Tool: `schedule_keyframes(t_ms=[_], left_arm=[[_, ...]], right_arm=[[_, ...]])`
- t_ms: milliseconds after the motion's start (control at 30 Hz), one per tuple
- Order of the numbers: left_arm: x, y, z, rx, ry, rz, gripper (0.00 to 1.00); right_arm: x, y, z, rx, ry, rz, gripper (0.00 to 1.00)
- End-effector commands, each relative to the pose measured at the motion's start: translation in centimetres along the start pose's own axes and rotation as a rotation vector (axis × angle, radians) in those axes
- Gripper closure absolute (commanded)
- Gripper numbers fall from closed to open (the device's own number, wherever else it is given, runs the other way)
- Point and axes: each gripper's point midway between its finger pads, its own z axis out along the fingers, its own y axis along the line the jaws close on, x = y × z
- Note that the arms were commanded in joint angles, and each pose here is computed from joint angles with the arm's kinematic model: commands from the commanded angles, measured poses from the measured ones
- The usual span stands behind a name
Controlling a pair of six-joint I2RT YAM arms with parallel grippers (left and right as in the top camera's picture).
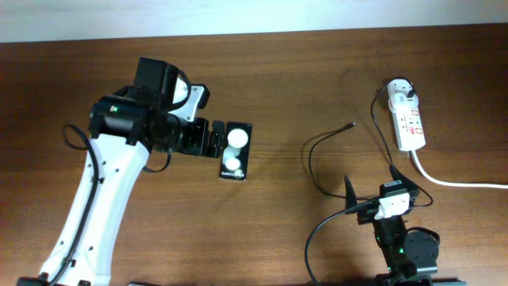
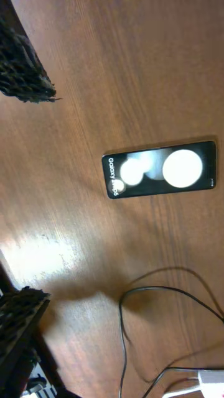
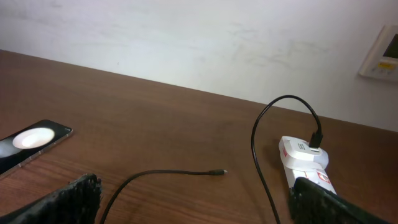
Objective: Plug charger to phone and switch on socket
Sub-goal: 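Move the left gripper over the black phone and grasp it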
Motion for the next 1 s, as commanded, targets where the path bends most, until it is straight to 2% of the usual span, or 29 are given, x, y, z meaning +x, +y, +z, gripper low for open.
schedule_keyframes(t_ms=[0, 133, 233, 333, 400, 767, 967], left_arm=[[0.2, -0.8, 0.0, 0.041, 0.013, -0.011, 0.01], [0.4, -1.0, 0.0, 0.043, 0.021, -0.007, 0.01], [0.0, -2.9, 0.5, 0.062, 0.008, 0.058, 0.01], [-0.3, -3.0, 1.7, -0.063, 0.001, 0.135, 0.01], [-0.7, -3.1, 2.9, -0.07, 0.007, 0.081, 0.01], [-1.8, -0.3, 14.5, -0.108, 0.166, 0.015, 0.01], [-1.2, 2.5, 20.3, -0.186, 0.232, 0.006, 0.01]], right_arm=[[0.2, 0.1, 0.0, -0.005, 0.003, -0.007, 0.01], [0.2, 0.1, 0.0, -0.005, 0.003, -0.007, 0.01], [0.2, 0.1, 0.0, -0.004, 0.003, -0.007, 0.01], [0.2, 0.1, 0.0, -0.005, 0.003, -0.007, 0.01], [0.2, 0.1, 0.0, -0.005, 0.003, -0.007, 0.01], [0.2, 0.1, 0.0, -0.005, 0.003, -0.007, 0.01], [0.2, 0.1, 0.0, -0.005, 0.003, -0.007, 0.01]])
